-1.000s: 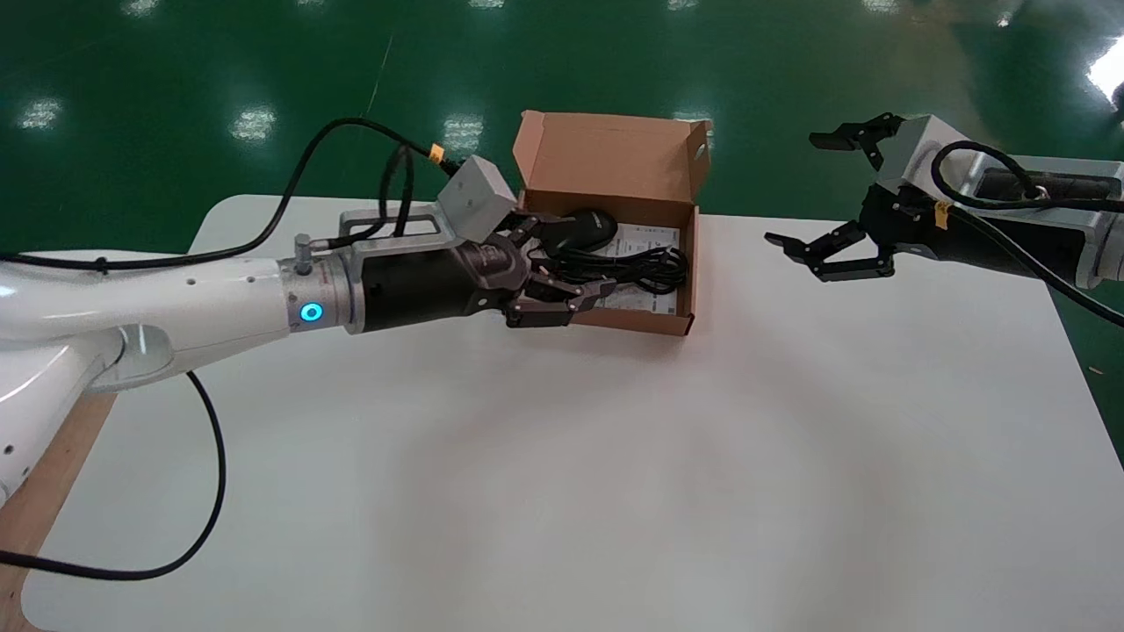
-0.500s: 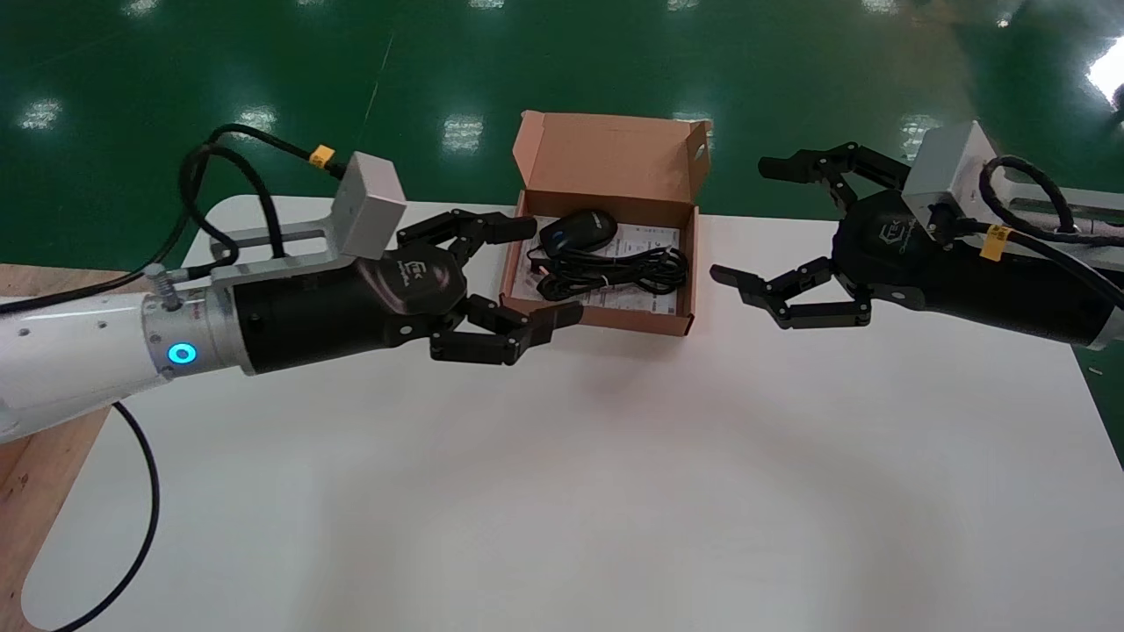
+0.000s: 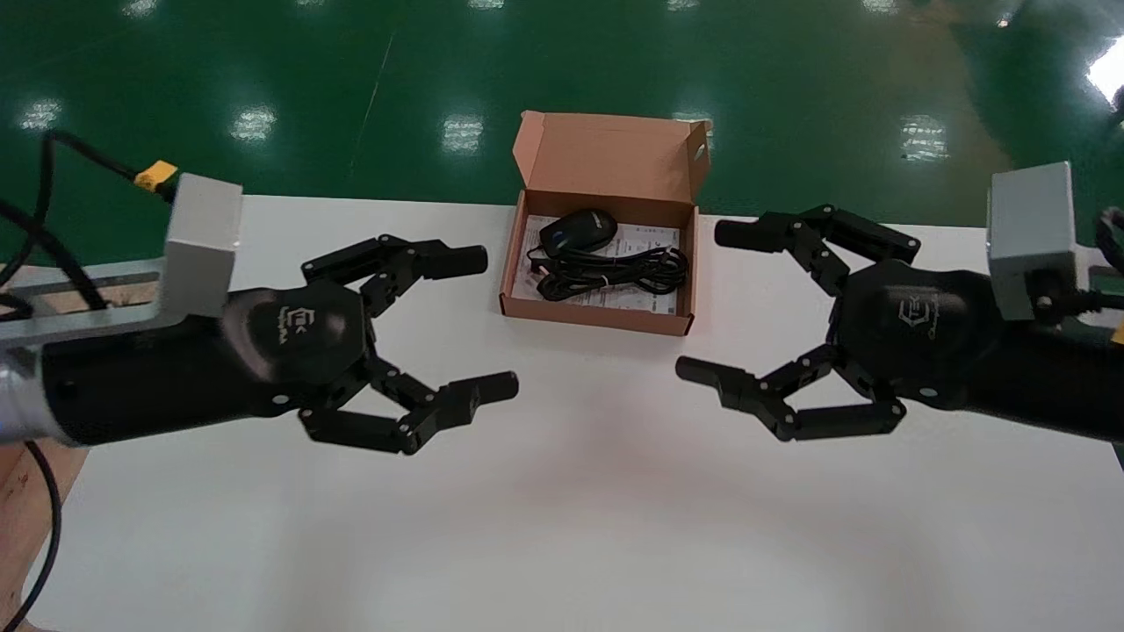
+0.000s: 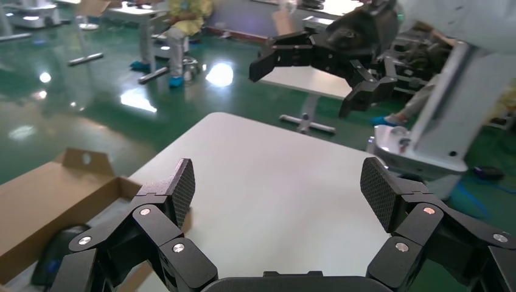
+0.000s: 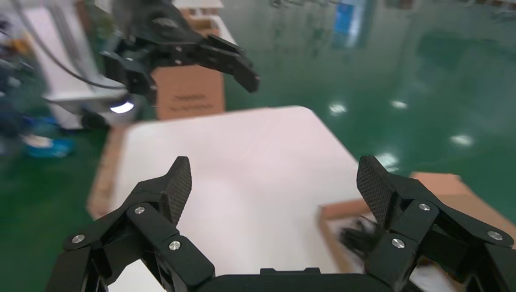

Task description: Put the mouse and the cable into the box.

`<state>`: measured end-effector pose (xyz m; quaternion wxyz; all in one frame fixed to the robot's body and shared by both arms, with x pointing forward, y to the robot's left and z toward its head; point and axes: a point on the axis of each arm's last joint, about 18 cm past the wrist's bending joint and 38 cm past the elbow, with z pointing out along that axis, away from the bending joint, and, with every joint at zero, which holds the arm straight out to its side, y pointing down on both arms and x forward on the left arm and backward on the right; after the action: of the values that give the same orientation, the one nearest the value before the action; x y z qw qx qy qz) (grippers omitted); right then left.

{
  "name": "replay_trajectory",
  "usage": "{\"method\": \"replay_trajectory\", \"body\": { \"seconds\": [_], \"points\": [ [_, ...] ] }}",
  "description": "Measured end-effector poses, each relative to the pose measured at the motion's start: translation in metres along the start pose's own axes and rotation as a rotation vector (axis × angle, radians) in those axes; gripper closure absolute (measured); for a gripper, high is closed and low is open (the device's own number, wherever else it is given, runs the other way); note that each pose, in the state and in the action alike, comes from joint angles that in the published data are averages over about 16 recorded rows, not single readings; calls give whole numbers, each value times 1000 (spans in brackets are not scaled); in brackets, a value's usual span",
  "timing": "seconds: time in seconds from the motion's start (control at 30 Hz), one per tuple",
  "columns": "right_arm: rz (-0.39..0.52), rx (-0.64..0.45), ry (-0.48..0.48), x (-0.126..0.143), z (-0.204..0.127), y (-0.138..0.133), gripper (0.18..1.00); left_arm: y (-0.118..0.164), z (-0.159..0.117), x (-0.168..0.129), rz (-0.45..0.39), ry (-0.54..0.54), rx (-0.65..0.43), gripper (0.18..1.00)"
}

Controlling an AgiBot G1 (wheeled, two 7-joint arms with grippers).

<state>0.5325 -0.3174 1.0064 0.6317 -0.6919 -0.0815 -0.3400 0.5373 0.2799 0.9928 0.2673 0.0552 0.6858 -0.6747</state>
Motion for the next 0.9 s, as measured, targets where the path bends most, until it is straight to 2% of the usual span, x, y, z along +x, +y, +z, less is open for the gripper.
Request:
{"method": "replay_trajectory", "body": {
  "seconds": [0.27,0.43,0.67,0.9],
  "points": [
    [81,41,-116,-40,-5,-16,179,-18,-28,34,28,76,-9,183],
    [109,52,-165,-57,-7,-22,179,-25,-38,48,42,109,-20,183],
    [120,56,-187,-64,-8,-25,179,-28,-42,54,48,125,-25,183],
    [116,55,-175,-60,-8,-24,179,-27,-40,51,44,117,-22,183]
  ]
}}
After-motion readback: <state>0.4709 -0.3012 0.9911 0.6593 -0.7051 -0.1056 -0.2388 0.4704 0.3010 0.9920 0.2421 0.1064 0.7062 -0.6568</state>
